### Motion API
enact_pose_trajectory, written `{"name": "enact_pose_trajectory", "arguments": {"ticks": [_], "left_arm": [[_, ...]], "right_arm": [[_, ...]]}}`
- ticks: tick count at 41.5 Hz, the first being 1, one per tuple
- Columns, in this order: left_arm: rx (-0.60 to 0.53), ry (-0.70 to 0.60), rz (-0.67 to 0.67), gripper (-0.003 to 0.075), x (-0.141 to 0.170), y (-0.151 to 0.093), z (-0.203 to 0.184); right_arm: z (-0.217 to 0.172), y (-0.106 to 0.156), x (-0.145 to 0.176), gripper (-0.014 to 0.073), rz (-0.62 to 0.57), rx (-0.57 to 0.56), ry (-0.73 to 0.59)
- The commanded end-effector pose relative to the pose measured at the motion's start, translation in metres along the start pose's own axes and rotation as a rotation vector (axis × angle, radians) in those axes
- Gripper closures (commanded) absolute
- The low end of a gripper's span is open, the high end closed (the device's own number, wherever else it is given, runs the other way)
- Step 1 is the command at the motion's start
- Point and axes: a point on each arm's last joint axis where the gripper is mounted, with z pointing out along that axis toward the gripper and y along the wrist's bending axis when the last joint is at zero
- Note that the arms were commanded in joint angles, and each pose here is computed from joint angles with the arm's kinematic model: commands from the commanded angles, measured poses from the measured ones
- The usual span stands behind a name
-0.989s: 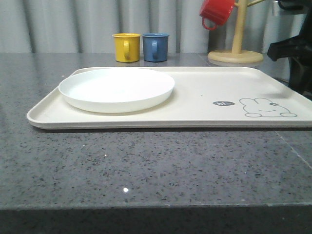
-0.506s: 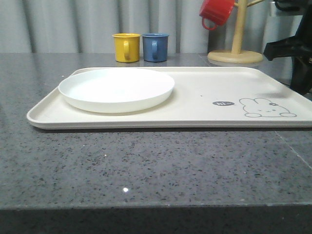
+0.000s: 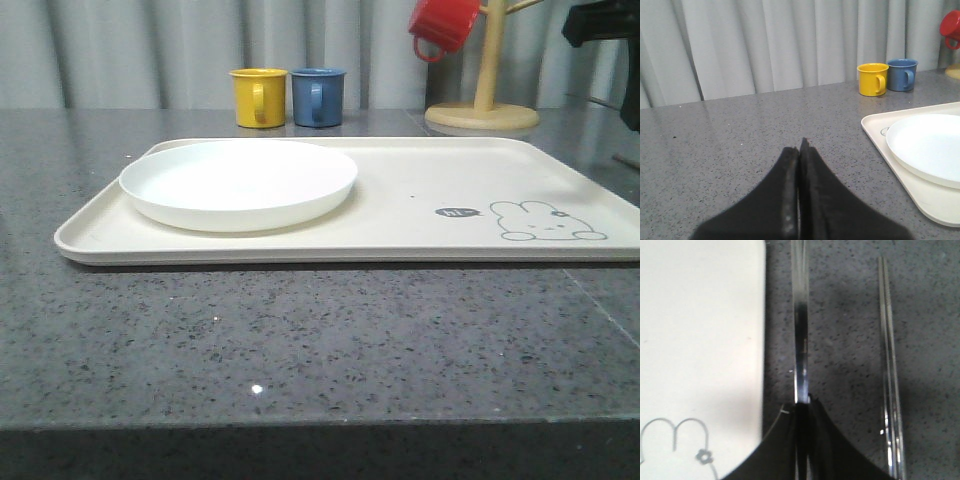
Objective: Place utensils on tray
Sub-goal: 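Carry the fork onto the tray beside the plate and release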
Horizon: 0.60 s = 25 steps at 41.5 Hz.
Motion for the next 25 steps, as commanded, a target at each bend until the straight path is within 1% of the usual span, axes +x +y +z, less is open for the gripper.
{"name": "enact_pose_trajectory", "arguments": {"ticks": [1,9,13,17,21,25], "left_arm": [[-0.013,-0.102,-0.020,0.0739,-0.016,0.002,-0.002],[-0.013,-0.102,-0.020,0.0739,-0.016,0.002,-0.002],[-0.013,-0.102,-0.020,0.0739,-0.016,0.002,-0.002],[-0.013,-0.102,-0.020,0.0739,-0.016,0.002,-0.002],[-0.013,-0.102,-0.020,0.0739,-0.016,0.002,-0.002],[-0.013,-0.102,-0.020,0.0739,-0.016,0.002,-0.002]], "right_arm": [[-0.030,0.017,-0.010,0.0696,-0.034,-0.033,-0.092],[-0.036,0.071,-0.012,0.0696,-0.066,-0.129,-0.104],[-0.031,0.099,-0.014,0.0696,-0.079,-0.169,-0.091],[-0.022,0.121,-0.016,0.0696,-0.068,-0.193,-0.073],[-0.013,0.136,-0.019,0.0696,-0.048,-0.206,-0.057],[0.000,0.144,-0.019,0.0696,-0.026,-0.201,-0.028]]}}
